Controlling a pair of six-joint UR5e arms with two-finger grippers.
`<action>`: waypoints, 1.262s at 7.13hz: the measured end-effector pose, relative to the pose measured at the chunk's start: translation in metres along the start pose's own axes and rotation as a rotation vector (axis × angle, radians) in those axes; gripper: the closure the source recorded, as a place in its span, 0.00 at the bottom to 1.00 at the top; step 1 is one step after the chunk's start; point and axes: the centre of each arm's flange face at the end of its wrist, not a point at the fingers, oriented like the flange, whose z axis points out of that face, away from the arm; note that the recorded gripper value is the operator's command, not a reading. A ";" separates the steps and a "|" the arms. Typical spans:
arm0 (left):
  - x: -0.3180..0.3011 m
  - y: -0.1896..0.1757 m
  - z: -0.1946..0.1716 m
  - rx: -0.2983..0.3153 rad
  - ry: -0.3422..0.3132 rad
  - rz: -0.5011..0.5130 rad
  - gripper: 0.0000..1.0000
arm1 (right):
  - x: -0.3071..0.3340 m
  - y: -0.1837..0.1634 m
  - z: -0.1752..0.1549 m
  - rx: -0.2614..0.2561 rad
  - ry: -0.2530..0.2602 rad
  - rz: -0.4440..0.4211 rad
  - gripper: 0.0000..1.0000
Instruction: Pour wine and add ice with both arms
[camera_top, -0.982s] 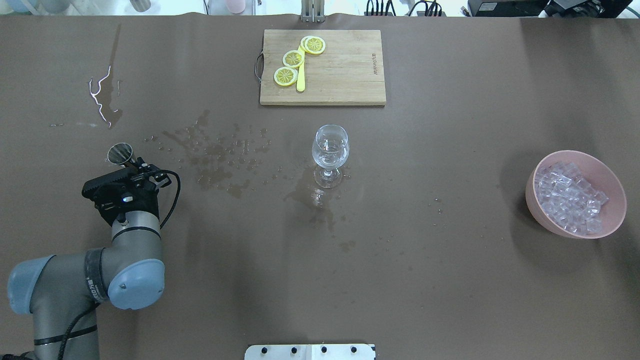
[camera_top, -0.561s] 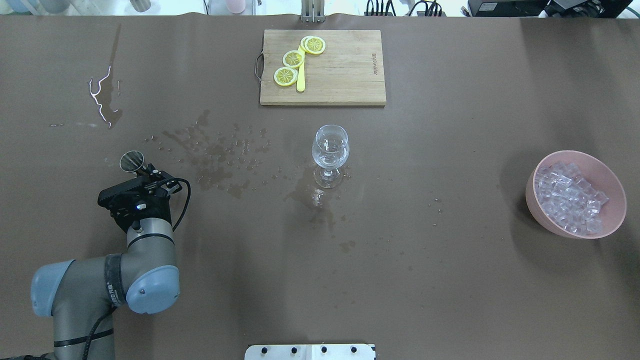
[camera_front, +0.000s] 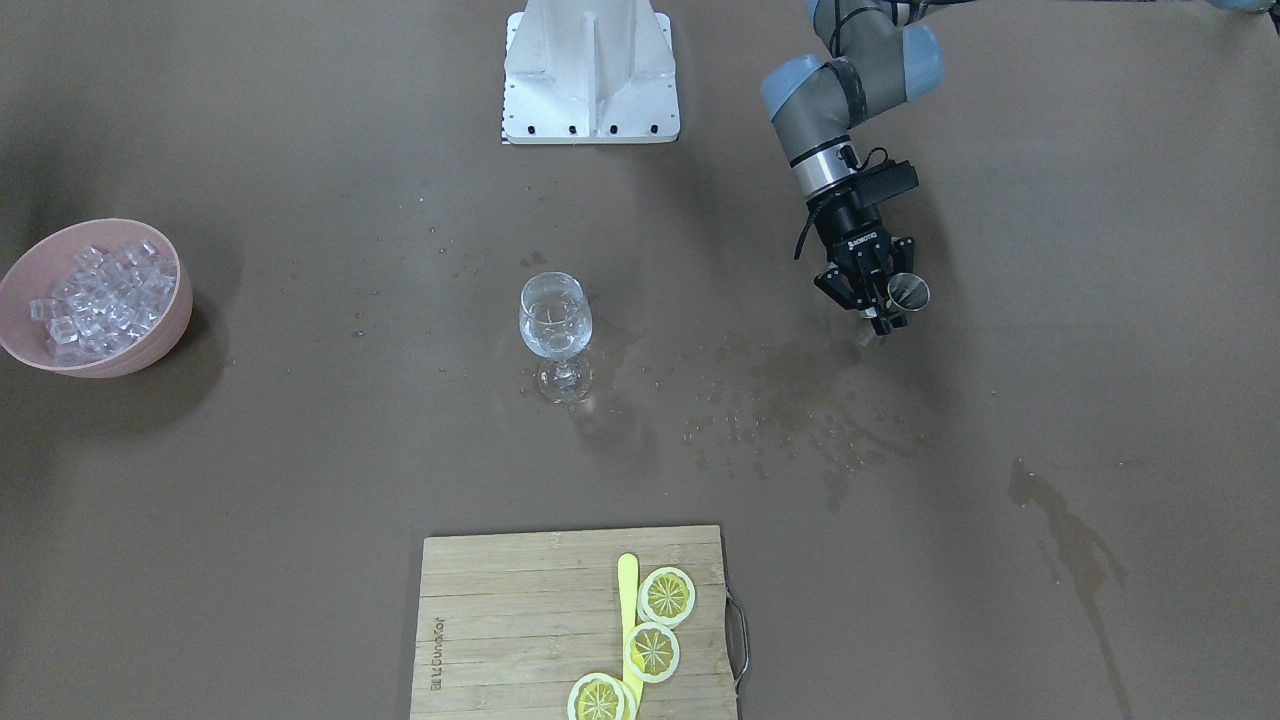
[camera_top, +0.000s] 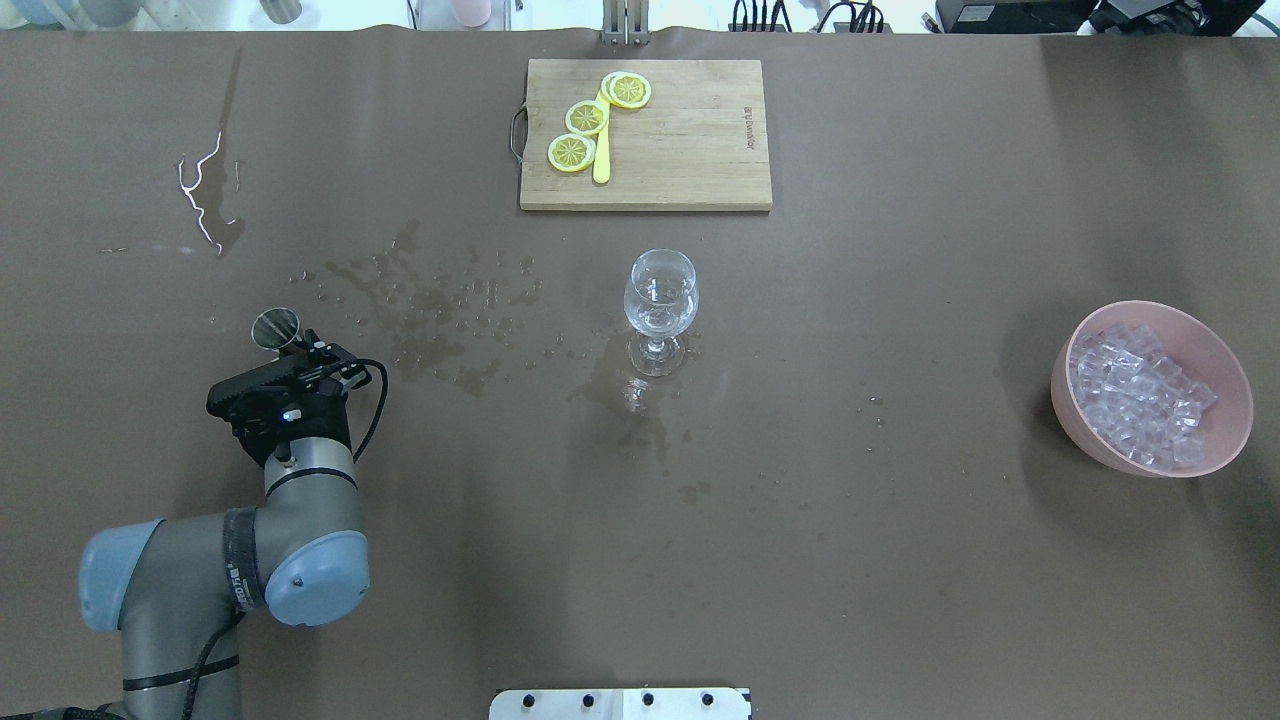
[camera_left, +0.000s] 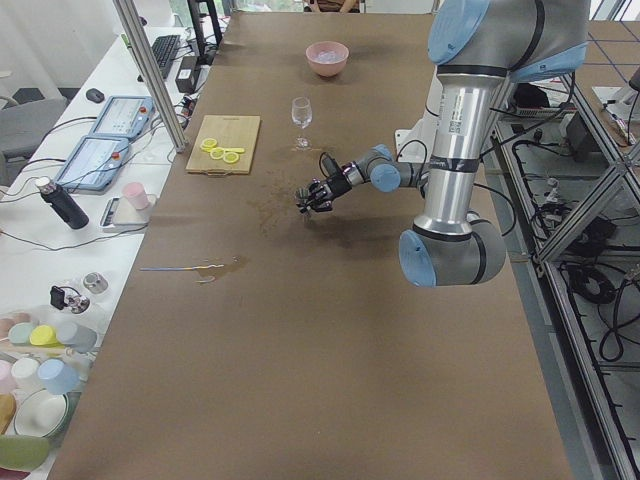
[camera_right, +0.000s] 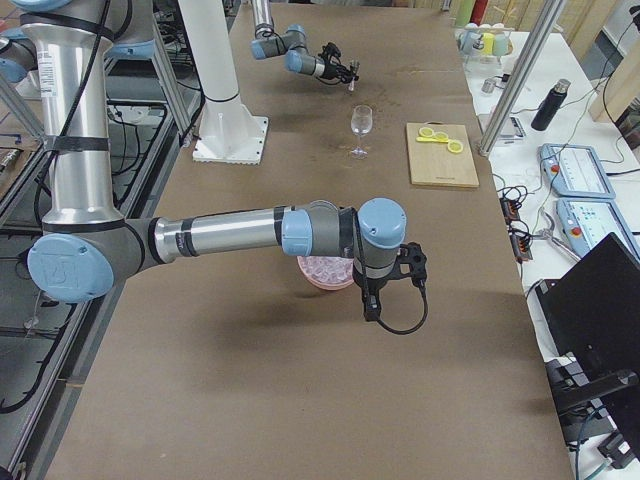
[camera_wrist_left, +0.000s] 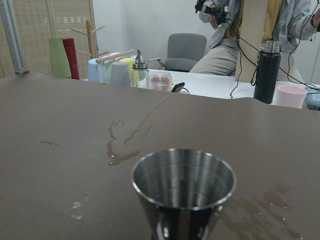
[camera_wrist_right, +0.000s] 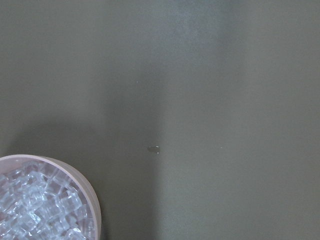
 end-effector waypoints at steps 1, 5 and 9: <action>0.000 0.002 0.002 0.003 -0.004 0.002 0.42 | -0.001 0.000 0.001 -0.002 0.000 -0.001 0.00; -0.001 0.003 0.003 0.010 -0.019 0.022 0.01 | -0.002 -0.001 0.003 -0.006 -0.001 -0.004 0.00; 0.004 -0.007 -0.013 -0.005 -0.005 0.020 0.01 | -0.001 0.001 0.004 -0.008 -0.001 -0.003 0.00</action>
